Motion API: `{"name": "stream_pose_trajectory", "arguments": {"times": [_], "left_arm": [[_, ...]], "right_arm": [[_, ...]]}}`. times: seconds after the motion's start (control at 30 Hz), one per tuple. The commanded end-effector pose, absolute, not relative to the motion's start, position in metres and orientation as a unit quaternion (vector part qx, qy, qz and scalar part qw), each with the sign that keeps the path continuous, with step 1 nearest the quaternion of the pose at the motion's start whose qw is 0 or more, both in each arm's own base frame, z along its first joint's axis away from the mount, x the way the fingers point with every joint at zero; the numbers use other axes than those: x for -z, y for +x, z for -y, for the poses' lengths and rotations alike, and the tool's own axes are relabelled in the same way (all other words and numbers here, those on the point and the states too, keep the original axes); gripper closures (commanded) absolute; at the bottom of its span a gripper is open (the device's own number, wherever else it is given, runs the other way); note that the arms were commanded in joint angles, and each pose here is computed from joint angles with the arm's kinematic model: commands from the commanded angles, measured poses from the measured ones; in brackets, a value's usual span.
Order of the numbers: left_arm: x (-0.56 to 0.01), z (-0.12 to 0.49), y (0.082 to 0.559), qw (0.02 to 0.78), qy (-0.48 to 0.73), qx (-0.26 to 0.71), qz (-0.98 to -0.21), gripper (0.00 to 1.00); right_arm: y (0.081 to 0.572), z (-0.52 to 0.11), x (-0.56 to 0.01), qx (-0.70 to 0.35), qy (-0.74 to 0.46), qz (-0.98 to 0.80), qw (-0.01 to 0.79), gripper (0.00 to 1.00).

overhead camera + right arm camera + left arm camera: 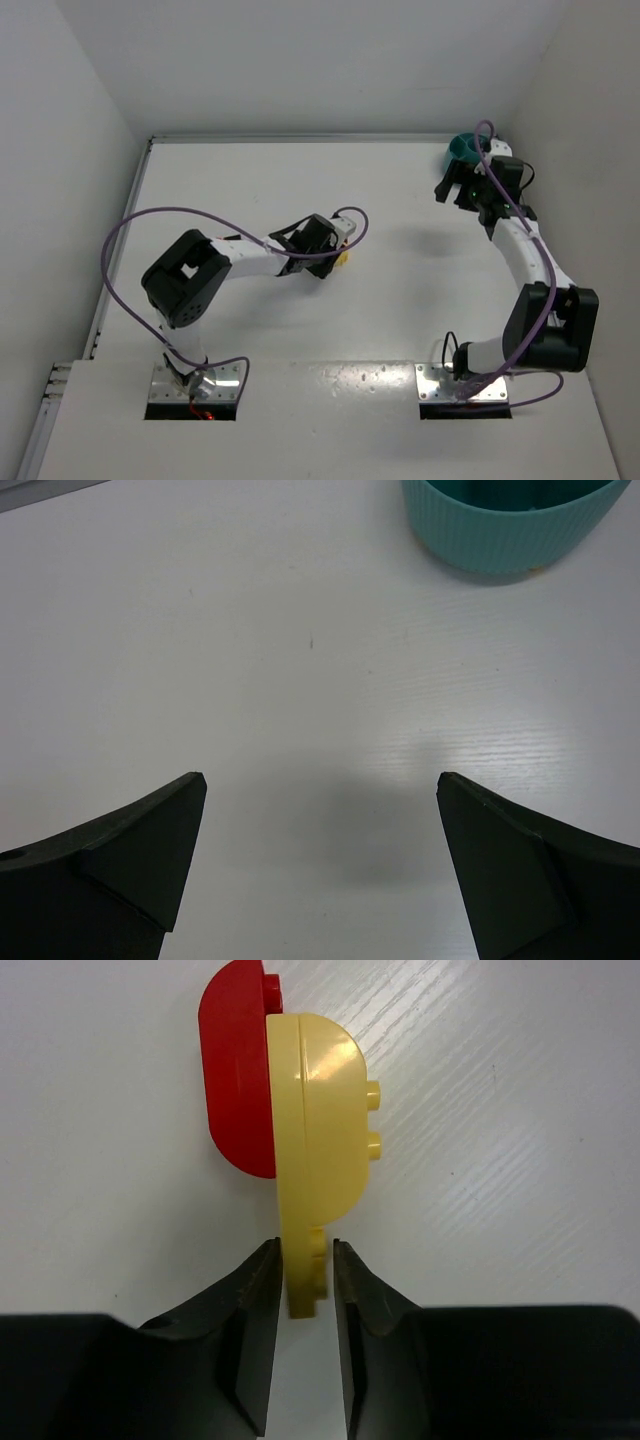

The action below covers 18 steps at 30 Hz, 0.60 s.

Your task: Sort the legos into containers by color

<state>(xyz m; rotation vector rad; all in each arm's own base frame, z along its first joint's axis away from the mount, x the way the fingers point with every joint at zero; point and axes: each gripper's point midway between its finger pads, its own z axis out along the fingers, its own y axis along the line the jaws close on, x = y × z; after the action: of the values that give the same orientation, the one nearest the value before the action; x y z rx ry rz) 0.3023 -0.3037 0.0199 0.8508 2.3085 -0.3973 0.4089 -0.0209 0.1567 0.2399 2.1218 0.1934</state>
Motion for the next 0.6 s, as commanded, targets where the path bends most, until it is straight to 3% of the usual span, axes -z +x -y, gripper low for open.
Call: {"name": "stream_pose_trajectory", "arguments": {"times": [0.0, 0.13, 0.33, 0.57], "left_arm": [[-0.028, 0.318, 0.314, 0.340, 0.319, 0.157, -0.870, 0.68], [-0.023, 0.320, 0.314, 0.334, 0.325, 0.157, -0.871, 0.71], [-0.036, 0.321, 0.317, 0.350, 0.322, 0.159, -0.865, 0.98], [-0.099, 0.320, 0.319, 0.395, 0.297, 0.168, -0.853, 1.00]], "right_arm": [[0.415, 0.023, -0.159, -0.084, 0.107, -0.861, 0.490, 0.00], [0.413, 0.019, -0.151, -0.095, 0.110, -0.865, 0.480, 0.00], [0.398, -0.028, -0.127, -0.224, 0.128, -0.862, 0.436, 0.00], [0.399, -0.080, -0.135, -0.376, 0.150, -0.843, 0.355, 0.00]]}}
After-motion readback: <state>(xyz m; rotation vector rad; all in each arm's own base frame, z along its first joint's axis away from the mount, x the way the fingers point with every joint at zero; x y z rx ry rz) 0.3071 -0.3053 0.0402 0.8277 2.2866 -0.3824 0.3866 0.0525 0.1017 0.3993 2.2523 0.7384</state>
